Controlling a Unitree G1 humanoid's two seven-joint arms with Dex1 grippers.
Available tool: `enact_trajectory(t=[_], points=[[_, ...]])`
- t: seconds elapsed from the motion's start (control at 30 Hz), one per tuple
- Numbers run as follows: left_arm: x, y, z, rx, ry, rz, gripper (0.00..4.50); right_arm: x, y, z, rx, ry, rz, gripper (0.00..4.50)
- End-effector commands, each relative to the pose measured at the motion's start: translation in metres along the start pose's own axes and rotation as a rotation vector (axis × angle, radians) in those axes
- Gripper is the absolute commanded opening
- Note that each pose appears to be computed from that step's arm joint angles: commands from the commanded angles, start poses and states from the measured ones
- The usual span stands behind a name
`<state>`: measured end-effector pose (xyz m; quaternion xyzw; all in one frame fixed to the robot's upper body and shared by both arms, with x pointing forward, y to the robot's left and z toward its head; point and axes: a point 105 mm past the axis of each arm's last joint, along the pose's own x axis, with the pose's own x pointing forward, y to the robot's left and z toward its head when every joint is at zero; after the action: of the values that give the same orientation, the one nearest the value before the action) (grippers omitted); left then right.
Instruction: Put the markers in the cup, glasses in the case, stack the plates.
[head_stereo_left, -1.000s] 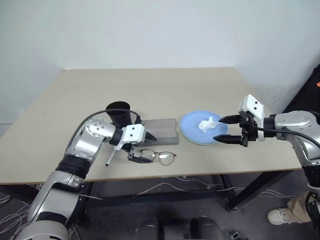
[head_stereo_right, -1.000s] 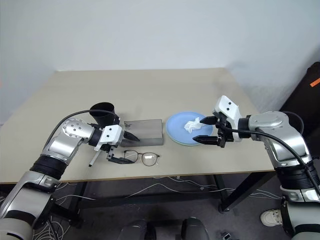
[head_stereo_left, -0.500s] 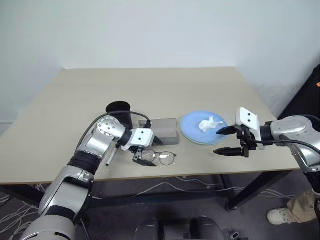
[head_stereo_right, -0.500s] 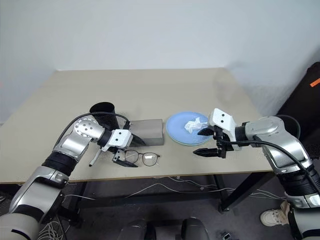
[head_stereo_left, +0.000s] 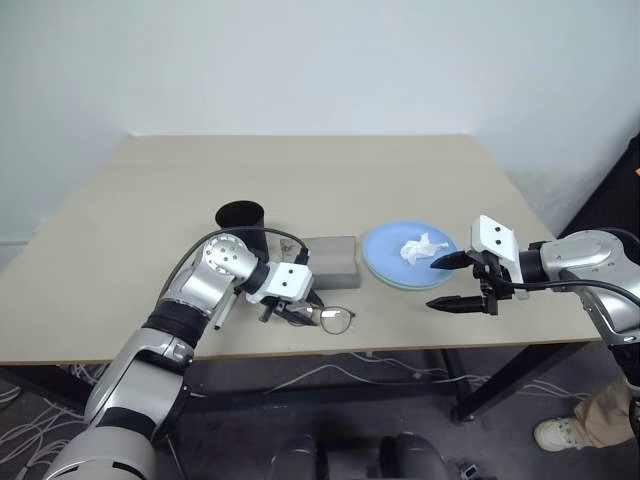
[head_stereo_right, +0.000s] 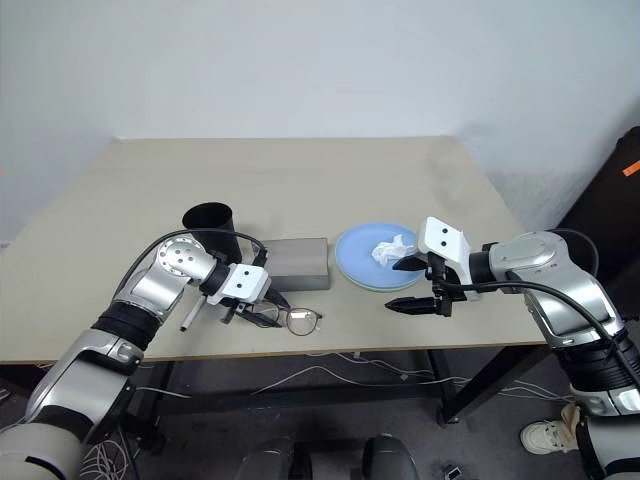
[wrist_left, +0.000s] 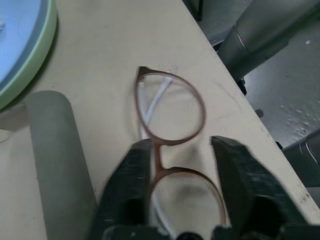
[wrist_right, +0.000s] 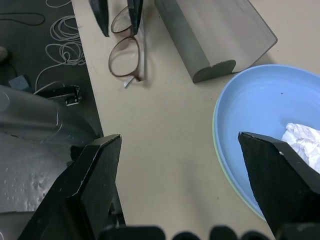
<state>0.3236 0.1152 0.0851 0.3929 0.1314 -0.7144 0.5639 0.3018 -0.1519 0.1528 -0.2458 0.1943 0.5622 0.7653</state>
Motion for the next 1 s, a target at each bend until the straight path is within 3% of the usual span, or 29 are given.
enact_trajectory(t=[0.03,0.93,1.0], points=[[-0.0035,0.0074,0.0092,0.054,0.008,0.006,1.9,-0.006,-0.004,0.0087,-0.045,-0.01,-0.028,4.06],[0.0038,0.0132,0.007,0.028,0.033,0.046,1.9,-0.0057,-0.0105,0.0076,-0.05,-0.009,-0.067,4.06],[0.0044,0.013,0.0066,0.028,0.036,0.045,1.53,-0.0057,-0.0106,0.0072,-0.05,-0.007,-0.07,4.06]])
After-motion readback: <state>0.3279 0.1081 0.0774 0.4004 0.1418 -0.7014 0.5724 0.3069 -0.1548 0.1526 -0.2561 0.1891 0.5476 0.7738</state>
